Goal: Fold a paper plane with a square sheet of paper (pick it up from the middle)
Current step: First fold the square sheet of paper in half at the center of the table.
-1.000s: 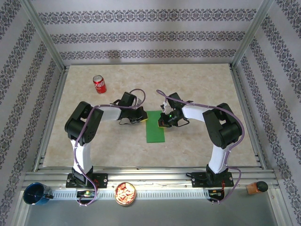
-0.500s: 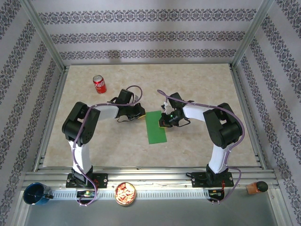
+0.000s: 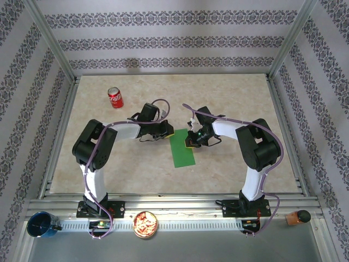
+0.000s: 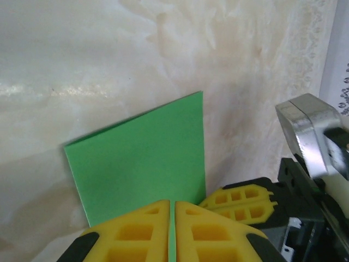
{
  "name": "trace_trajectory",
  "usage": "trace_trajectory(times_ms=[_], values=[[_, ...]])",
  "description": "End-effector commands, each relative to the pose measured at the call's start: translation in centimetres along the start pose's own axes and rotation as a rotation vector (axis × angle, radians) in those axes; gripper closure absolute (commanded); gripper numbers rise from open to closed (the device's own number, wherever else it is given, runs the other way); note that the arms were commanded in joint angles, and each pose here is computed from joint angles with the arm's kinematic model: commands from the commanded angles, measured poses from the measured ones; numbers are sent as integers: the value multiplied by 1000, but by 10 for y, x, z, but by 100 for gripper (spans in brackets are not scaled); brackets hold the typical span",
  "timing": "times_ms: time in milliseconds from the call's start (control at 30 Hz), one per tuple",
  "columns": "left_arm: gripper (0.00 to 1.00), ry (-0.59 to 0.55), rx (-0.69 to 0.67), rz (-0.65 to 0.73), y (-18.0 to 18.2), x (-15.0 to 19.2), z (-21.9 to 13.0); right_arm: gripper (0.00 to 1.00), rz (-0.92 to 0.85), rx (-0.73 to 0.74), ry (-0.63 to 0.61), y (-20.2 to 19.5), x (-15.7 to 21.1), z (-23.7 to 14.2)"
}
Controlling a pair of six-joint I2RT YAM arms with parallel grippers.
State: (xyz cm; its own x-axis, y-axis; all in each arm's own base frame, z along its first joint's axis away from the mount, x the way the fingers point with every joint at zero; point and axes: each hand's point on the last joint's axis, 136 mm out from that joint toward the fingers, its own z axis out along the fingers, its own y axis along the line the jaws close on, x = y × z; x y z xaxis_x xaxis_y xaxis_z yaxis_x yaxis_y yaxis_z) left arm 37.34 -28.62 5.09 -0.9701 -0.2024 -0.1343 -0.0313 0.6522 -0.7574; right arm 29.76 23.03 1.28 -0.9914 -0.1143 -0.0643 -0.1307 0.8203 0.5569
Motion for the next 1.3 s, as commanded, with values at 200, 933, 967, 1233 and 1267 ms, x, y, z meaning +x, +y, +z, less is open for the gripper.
trace_trajectory(times_ms=[200, 933, 967, 1233, 1267], values=[[89, -22, -68, -14, 29, -13, 22, 100, 94, 172, 137, -52, 42, 14], [83, -112, -181, -115, 46, -46, -10, 100, 96, 160, 133, -50, 43, 14], [82, -116, -161, -89, 33, -46, -15, 100, 102, 160, 132, -51, 43, 14], [81, -94, -129, 38, -17, -14, -34, 100, 108, 146, 119, -46, 38, 12], [82, -80, -120, 54, -21, -6, -33, 100, 106, 145, 116, -45, 37, 12]])
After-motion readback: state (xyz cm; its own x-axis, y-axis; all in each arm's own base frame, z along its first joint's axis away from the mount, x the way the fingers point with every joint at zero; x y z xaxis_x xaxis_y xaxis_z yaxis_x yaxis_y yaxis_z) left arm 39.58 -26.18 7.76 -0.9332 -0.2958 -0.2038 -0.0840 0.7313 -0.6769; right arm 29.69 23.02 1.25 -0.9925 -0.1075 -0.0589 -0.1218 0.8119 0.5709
